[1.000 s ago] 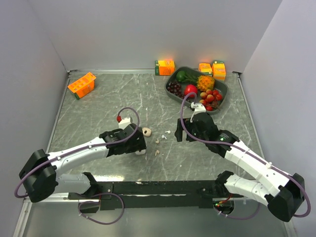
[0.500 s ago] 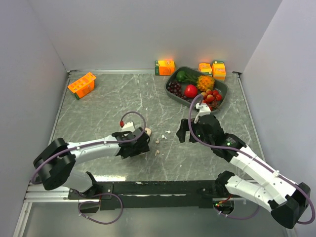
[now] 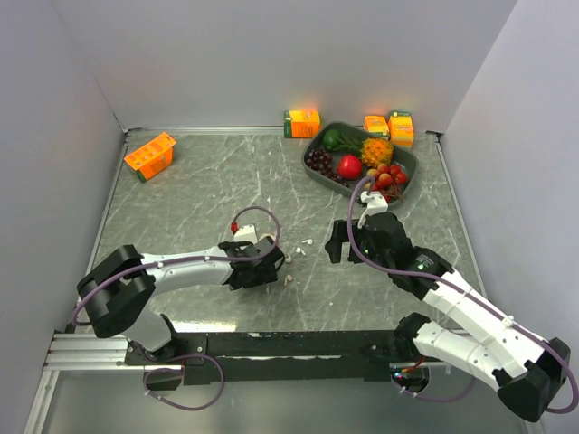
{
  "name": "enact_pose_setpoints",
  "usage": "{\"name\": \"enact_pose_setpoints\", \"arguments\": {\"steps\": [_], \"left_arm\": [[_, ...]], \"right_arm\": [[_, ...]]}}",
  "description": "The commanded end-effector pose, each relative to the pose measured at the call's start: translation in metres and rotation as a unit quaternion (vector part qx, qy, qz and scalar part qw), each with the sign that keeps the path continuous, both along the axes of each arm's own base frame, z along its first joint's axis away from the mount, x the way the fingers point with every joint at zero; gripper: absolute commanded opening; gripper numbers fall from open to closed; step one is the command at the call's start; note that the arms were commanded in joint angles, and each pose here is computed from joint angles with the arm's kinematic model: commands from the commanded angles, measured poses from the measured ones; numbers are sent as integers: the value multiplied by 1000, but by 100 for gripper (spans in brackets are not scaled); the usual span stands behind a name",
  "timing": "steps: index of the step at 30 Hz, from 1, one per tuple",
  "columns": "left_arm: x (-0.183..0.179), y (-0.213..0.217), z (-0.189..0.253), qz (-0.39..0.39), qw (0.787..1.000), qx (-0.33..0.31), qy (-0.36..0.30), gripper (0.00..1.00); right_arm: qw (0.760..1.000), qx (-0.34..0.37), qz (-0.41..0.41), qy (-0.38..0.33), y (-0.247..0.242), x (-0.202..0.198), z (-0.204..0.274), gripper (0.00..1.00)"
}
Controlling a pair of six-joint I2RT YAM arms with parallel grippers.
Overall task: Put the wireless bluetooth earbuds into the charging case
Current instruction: Pick up the charging case at the center of the board.
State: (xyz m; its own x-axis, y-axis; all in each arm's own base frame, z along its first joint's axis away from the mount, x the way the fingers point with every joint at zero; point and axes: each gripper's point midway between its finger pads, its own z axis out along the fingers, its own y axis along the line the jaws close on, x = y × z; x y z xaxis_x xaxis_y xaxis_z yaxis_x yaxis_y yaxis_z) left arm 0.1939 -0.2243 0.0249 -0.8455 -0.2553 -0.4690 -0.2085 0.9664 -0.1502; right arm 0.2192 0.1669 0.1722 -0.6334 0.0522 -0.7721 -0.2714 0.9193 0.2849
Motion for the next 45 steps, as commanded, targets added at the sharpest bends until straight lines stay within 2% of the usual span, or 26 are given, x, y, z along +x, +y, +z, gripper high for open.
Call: {"name": "enact_pose_setpoints", "arguments": {"steps": [1, 6, 17, 20, 23, 24, 27, 29, 30, 31, 34, 35, 36, 37, 38, 40, 45], "left_arm": [[5, -7, 5, -14, 1000, 17, -15, 82], [4, -1, 0, -9, 999, 32, -14, 81], [3, 3, -13, -11, 998, 54, -4, 65], [1, 3, -15, -13, 999, 52, -2, 51], [2, 4, -7, -10, 999, 46, -14, 28], [3, 3, -2, -12, 999, 42, -23, 17], [6, -8, 26, -46, 996, 12, -70, 1], [8, -27, 51, -82, 990, -44, -107, 1], [9, -37, 62, -133, 981, -56, -129, 1], [7, -48, 84, -159, 970, -98, -157, 1], [-1, -70, 126, -238, 921, -196, -238, 1], [-2, -78, 139, -256, 895, -236, -279, 1], [-14, -83, 145, -313, 866, -247, -302, 1], [-19, -83, 163, -330, 838, -270, -341, 1], [-24, -81, 164, -342, 818, -281, -368, 1], [-31, -75, 176, -382, 775, -268, -426, 1], [-30, -69, 171, -444, 734, -183, -480, 1]], "right_arm": [[1000, 5, -7, -12, -3, -1, 3, 99], [1000, 0, -10, -13, -6, -1, 2, 99], [1000, -1, -11, -12, -8, -3, -3, 99], [1000, -3, -14, -14, -10, -3, -3, 99], [1000, 2, -12, -15, -9, -4, 1, 99], [1000, 5, -10, -15, -8, -4, 3, 99], [1000, 23, 4, -17, -1, -7, 17, 99], [999, 39, 16, -26, 5, -7, 33, 99], [998, 51, 41, -23, 14, -10, 38, 99], [996, 59, 53, -33, 19, -10, 49, 99], [991, 88, 92, -44, 35, -13, 63, 99], [990, 94, 96, -50, 37, -13, 67, 99], [988, 101, 104, -56, 39, -14, 71, 99], [985, 105, 122, -58, 44, -18, 76, 99], [983, 106, 136, -58, 46, -20, 79, 99], [977, 107, 179, -50, 57, -27, 86, 99], [972, 95, 214, -3, 70, -32, 82, 99]]}}
